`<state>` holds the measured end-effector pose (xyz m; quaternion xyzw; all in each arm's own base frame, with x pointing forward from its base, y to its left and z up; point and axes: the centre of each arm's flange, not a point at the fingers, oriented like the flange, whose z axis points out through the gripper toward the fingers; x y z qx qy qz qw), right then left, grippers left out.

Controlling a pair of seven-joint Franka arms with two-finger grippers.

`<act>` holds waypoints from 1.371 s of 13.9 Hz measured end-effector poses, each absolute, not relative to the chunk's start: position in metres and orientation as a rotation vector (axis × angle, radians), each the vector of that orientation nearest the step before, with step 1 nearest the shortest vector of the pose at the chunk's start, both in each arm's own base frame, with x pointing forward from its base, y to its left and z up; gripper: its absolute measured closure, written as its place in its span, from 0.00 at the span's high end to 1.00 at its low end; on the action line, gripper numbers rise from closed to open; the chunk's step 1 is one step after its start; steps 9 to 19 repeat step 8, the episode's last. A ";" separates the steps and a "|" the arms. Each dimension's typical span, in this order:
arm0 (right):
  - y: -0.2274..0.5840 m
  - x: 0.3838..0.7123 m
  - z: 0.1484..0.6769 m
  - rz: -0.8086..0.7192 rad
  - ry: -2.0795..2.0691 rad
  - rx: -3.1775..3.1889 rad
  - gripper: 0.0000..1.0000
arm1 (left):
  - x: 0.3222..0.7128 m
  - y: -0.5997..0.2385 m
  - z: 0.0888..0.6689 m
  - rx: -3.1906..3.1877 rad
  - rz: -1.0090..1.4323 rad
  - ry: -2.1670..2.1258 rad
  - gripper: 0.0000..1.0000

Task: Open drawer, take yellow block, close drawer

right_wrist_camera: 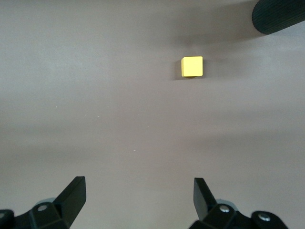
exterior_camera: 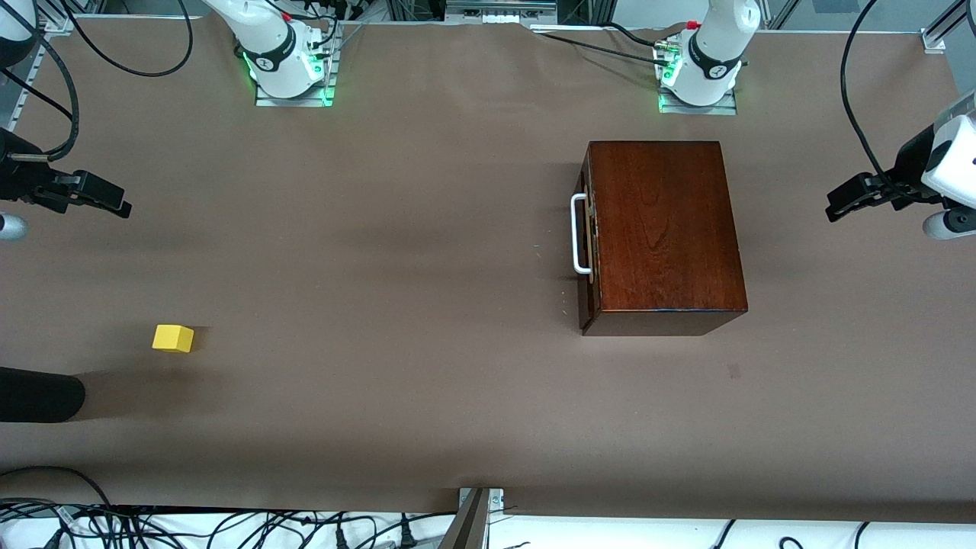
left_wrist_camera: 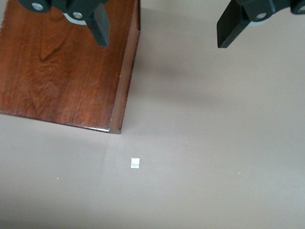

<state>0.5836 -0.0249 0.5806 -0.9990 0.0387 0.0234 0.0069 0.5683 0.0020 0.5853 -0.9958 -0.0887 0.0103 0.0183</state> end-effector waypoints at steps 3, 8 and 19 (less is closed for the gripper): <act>-0.025 0.584 0.581 0.072 0.121 -3.127 1.00 | 0.566 -0.003 0.577 -3.096 0.030 -0.232 1.00; -0.025 0.583 0.581 0.071 0.120 -3.129 1.00 | 0.565 -0.002 0.581 -3.099 0.021 -0.209 1.00; -0.025 0.583 0.581 0.071 0.120 -3.129 1.00 | 0.565 -0.002 0.581 -3.099 0.021 -0.209 1.00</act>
